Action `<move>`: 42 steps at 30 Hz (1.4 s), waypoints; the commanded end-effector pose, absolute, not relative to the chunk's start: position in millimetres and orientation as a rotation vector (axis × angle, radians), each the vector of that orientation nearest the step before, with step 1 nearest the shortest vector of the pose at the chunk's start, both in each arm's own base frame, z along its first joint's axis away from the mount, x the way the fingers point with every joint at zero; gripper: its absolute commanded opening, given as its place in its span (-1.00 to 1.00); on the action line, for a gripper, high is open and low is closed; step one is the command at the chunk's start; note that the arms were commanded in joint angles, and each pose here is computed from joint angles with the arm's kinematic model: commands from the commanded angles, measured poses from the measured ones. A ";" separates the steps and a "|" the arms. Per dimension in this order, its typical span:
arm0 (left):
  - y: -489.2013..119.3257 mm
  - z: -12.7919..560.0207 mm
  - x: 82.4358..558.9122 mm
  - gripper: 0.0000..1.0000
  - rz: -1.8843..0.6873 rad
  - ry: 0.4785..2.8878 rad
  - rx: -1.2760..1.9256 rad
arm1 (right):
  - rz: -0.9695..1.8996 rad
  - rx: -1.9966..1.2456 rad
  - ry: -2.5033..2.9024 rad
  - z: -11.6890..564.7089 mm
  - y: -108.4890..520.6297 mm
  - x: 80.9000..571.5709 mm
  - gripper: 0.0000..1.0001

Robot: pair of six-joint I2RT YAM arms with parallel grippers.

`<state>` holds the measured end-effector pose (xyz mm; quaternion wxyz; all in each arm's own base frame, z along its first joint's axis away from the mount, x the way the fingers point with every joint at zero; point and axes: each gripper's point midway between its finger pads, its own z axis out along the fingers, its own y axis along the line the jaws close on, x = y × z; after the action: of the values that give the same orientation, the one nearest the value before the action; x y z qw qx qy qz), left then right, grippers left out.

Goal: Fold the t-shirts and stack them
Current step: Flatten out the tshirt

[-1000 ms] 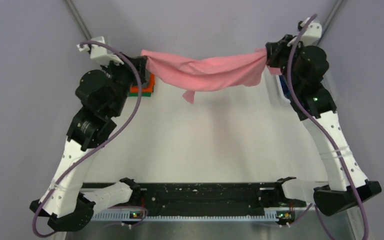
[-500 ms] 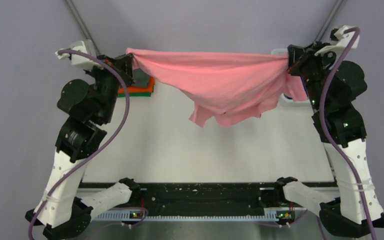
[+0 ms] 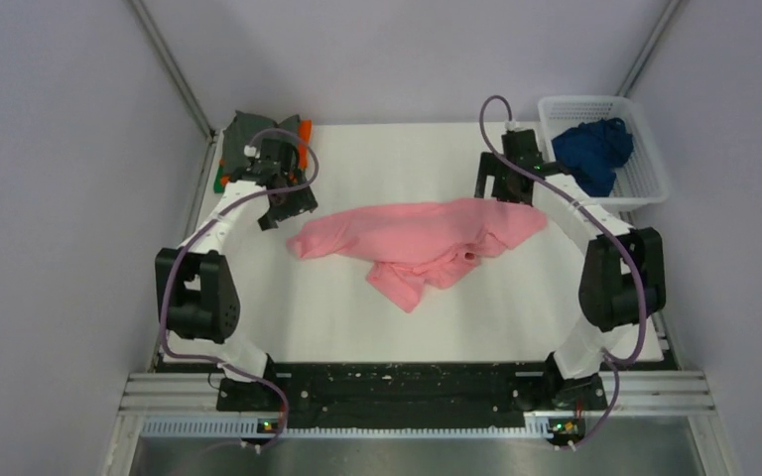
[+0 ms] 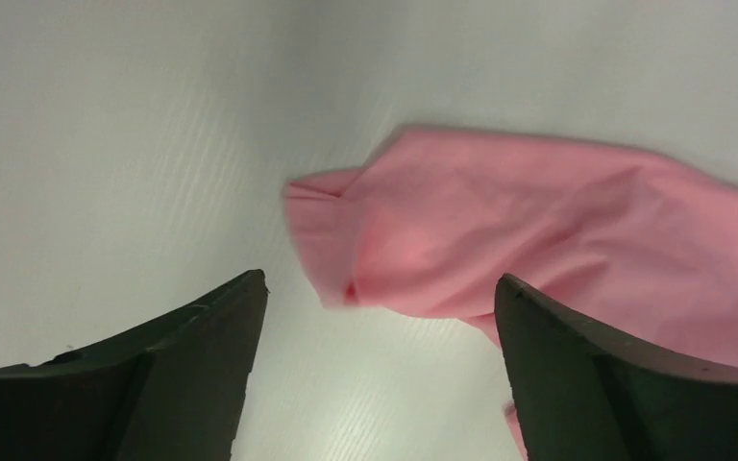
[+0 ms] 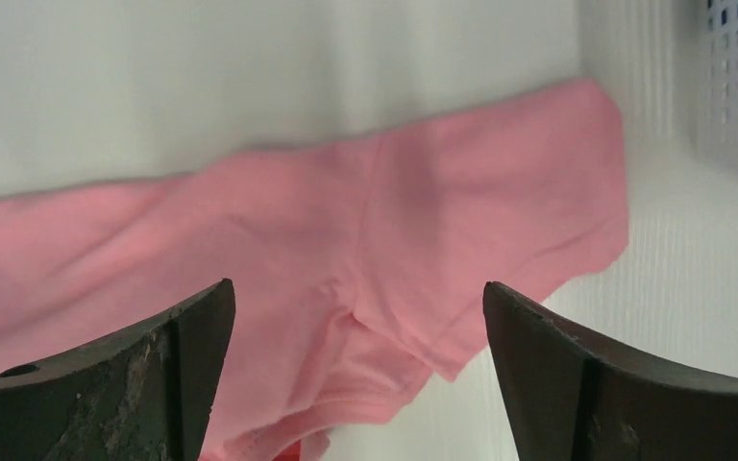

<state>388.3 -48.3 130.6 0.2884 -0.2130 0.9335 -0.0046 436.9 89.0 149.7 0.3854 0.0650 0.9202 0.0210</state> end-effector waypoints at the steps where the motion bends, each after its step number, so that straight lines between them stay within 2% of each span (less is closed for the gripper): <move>1: -61.4 181.7 391.6 0.97 -0.150 2.414 -0.559 | 0.150 0.171 2.203 195.4 93.0 435.5 0.97; 7: -34.3 180.3 357.3 0.97 0.016 2.415 -0.599 | 0.296 -0.048 2.190 192.1 134.5 375.2 0.96; 12: -36.8 169.8 319.2 0.98 -0.041 2.435 -0.653 | 0.497 -0.595 2.215 155.9 254.8 286.7 0.86; 17: -33.0 166.2 293.4 0.97 -0.055 2.408 -0.682 | 0.549 -0.973 2.290 103.2 323.2 224.5 0.67; 21: -34.2 163.1 282.0 0.97 -0.076 2.412 -0.694 | 0.515 -1.043 2.353 68.3 343.6 215.9 0.54; 27: -41.1 152.9 271.2 0.97 -0.128 2.441 -0.688 | 0.236 -0.897 2.452 26.7 317.1 237.1 0.41; 29: -42.3 151.0 268.4 0.97 -0.134 2.453 -0.689 | 0.180 -0.874 2.493 13.5 306.2 234.0 0.28; 31: -44.0 150.9 267.3 0.97 -0.147 2.456 -0.683 | 0.123 -0.843 2.521 6.3 293.5 230.8 0.02; 34: -47.6 153.9 267.4 0.97 -0.179 2.450 -0.666 | -0.002 -0.757 2.483 29.3 273.6 241.2 -0.83; 35: -51.5 156.3 268.9 0.98 -0.209 2.447 -0.644 | -0.050 -0.724 2.436 47.8 267.1 249.9 -1.00; 38: -69.2 162.1 271.4 0.98 -0.330 2.465 -0.563 | -0.085 -0.653 2.304 119.4 257.5 270.0 -1.00; 42: -95.6 172.5 272.9 0.97 -0.519 2.459 -0.469 | 0.128 -0.564 2.192 219.4 256.1 277.5 -1.00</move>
<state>264.6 -65.8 150.7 0.2669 -0.2238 0.9311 -0.1081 251.2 262.3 81.5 0.3003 -0.2819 0.9112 -0.0104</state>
